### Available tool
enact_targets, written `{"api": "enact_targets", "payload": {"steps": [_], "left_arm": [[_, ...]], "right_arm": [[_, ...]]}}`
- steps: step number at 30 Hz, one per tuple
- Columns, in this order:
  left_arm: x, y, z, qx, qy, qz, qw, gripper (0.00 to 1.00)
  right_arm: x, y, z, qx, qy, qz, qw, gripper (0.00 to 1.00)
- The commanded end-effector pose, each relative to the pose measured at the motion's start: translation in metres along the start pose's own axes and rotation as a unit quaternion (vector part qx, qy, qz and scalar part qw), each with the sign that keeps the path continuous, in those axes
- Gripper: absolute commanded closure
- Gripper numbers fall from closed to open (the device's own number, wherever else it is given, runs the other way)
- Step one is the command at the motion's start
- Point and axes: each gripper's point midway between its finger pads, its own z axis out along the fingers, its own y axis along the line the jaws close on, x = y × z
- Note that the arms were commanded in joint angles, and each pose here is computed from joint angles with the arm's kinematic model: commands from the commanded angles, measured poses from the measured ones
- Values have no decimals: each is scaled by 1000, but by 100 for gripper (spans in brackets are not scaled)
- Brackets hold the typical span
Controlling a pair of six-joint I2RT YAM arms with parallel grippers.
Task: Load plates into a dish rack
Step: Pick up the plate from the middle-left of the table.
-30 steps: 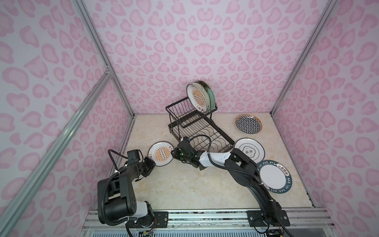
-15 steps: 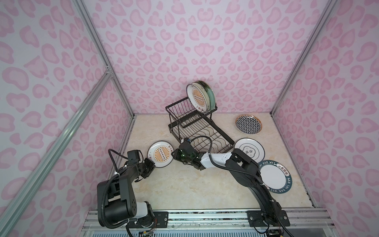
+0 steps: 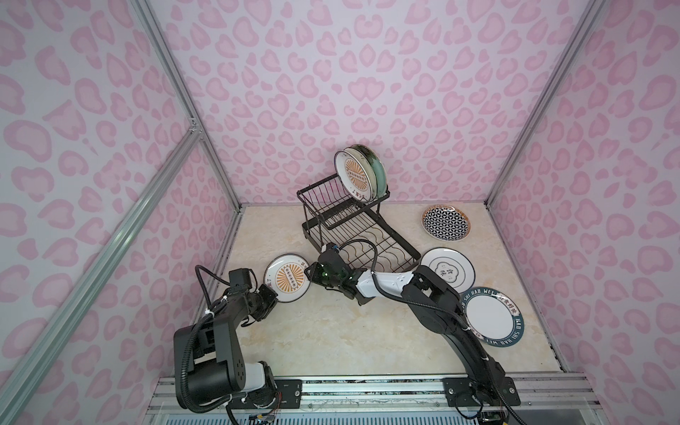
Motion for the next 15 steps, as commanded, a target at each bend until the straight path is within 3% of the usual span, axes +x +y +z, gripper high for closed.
{"api": "enact_targets", "payload": {"steps": [1, 15], "left_arm": [[6, 12, 0, -31, 11, 0, 999, 86], [4, 12, 2, -33, 13, 6, 999, 86]], "right_arm": [[26, -20, 7, 25, 50, 1, 998, 67], [42, -23, 15, 30, 70, -13, 997, 66]]}}
